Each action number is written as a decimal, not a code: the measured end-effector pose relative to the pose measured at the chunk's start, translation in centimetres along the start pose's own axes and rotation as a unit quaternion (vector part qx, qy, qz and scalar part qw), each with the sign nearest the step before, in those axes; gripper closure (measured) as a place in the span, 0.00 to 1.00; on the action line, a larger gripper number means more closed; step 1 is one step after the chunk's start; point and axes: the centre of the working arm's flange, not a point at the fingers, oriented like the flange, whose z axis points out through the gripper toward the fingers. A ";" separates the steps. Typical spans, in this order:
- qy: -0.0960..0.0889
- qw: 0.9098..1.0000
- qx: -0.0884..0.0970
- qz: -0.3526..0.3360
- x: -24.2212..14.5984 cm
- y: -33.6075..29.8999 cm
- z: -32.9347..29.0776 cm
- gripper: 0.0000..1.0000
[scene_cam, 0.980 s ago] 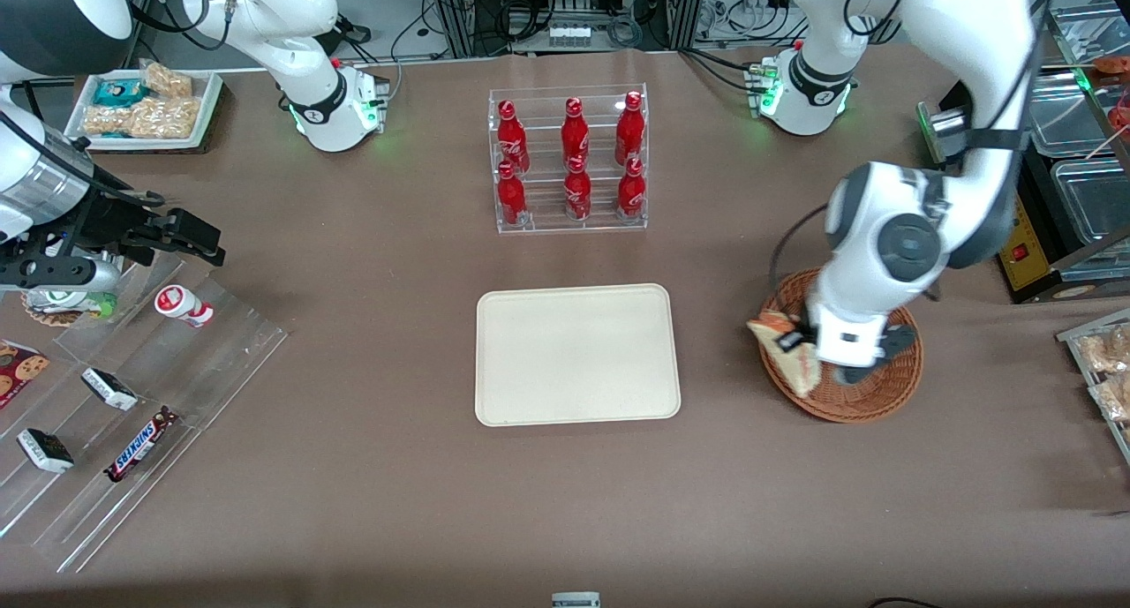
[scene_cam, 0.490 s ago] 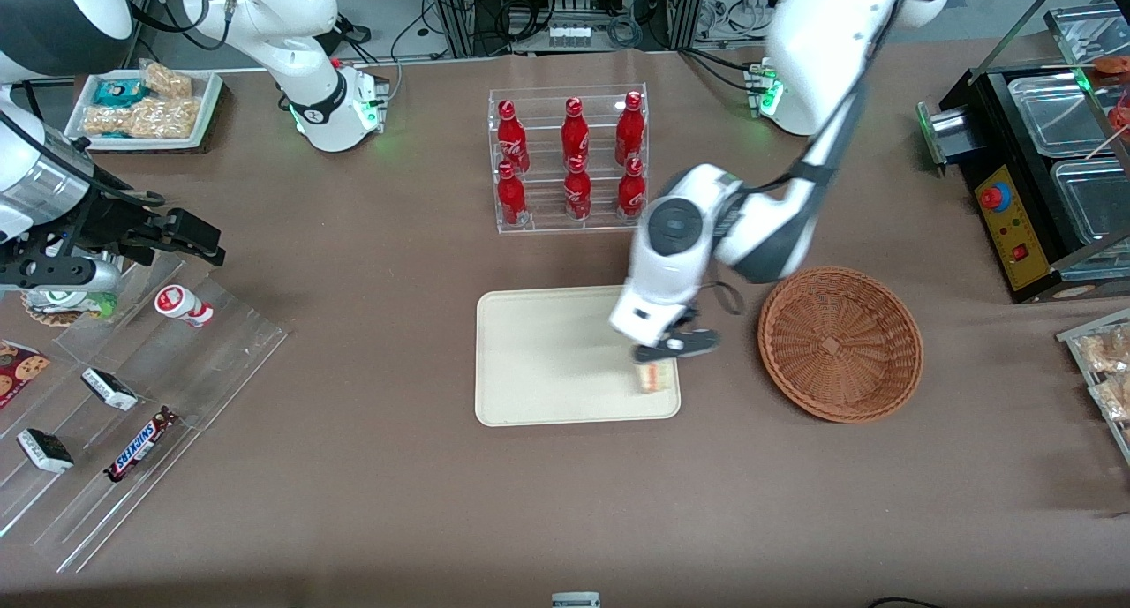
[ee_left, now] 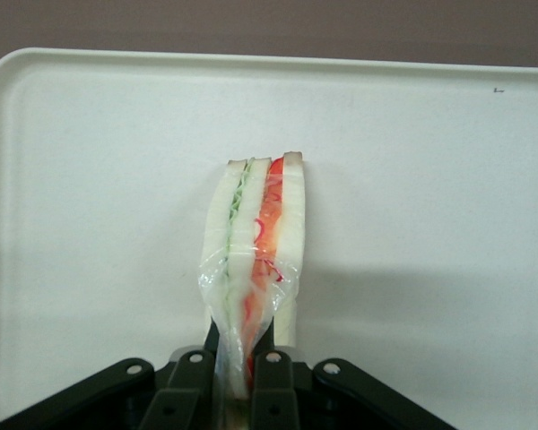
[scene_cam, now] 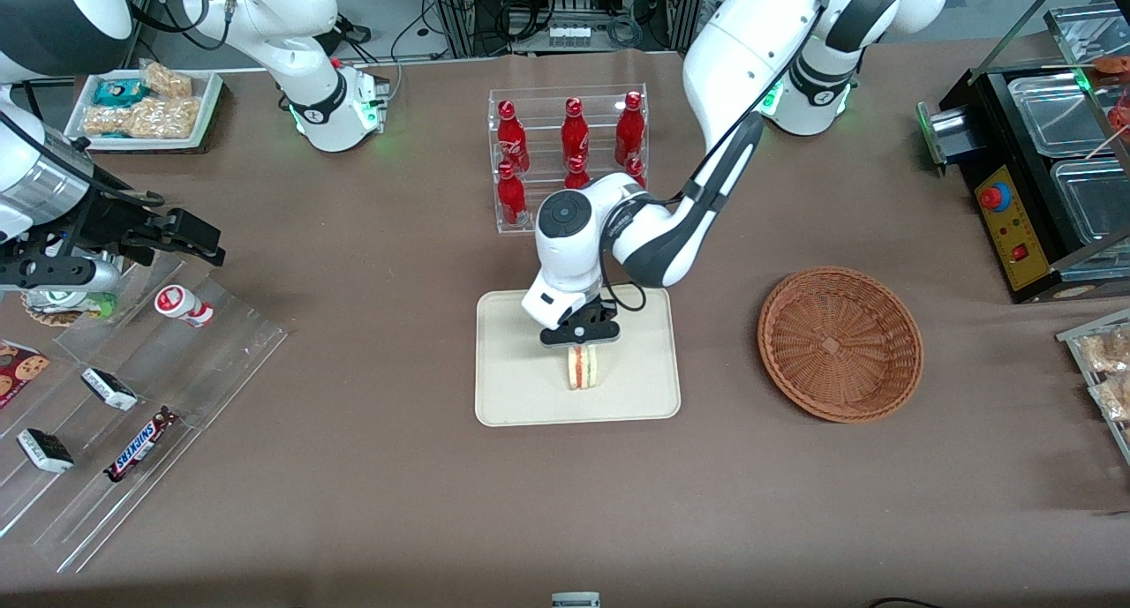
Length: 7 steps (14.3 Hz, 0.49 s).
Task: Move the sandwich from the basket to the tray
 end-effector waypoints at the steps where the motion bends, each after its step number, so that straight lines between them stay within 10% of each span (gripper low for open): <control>1: 0.003 1.000 -0.005 -0.002 0.0 0.2 0.1 0.81; 3: 0.009 1.000 -0.010 -0.007 0.4 0.3 -0.3 0.76; 7: 0.025 0.999 -0.005 -0.029 3.4 -1.0 -5.9 0.35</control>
